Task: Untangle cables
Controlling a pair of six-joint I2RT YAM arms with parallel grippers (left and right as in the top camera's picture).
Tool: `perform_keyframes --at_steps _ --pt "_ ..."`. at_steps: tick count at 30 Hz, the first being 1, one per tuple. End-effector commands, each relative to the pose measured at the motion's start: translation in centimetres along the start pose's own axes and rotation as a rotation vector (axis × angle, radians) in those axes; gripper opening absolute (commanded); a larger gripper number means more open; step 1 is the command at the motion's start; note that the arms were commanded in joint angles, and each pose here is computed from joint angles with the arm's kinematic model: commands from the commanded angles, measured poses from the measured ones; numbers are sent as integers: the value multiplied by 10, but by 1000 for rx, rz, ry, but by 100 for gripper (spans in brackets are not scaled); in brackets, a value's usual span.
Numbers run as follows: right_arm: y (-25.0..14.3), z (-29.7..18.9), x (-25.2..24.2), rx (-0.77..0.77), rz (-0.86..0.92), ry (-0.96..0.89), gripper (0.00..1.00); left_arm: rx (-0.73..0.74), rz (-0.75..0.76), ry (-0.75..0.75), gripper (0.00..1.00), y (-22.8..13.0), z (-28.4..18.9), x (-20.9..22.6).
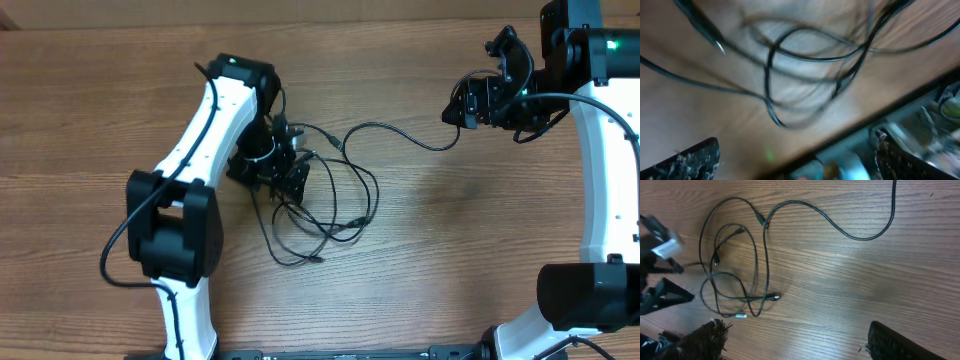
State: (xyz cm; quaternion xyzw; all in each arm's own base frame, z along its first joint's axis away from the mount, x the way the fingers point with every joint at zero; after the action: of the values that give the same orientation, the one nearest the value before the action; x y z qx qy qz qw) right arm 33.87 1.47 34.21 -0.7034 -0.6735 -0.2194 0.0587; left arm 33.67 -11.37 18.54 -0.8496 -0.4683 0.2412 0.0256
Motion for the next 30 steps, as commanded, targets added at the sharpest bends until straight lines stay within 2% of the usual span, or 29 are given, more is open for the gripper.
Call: perform_keyframes --at_steps 1,2,5,11,15,18,22,25,30 --pt "0 0 -1 -2 4 -3 90 106 -127 -27 100 0 17 5" --pt "0 0 -1 -2 4 -3 90 113 -162 -34 100 2 20 6" --pt "0 0 -1 -2 4 -3 90 84 -138 -95 99 5 21 3" --pt "0 0 -1 -3 4 -3 90 -9 -129 -74 93 17 18 5" --pt "1 0 -1 -5 3 -4 90 -102 -63 -110 93 34 20 -8" --pt "1 0 -4 -9 24 -47 90 -132 5 -73 93 46 26 -22" --pt "1 0 -10 -19 81 -129 91 -121 58 39 91 54 35 -39" --pt "1 0 -10 -19 82 -133 92 -70 5 130 91 51 41 -48" --pt "1 0 -10 -19 82 -133 93 -8 -104 147 91 43 46 -58"
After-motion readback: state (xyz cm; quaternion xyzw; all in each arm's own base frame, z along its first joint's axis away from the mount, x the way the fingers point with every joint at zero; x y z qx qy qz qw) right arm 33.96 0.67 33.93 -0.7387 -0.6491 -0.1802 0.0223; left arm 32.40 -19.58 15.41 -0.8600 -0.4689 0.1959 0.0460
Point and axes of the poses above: each gripper's point midway between its finger pads, its own z axis out along the fingers, its own x axis along the line the jaws close on, y = z × x, the point moved 10 cm from there along -z, back along the fingers, and after that the axes turned 8 degrees about z, right-handed, at the moved point
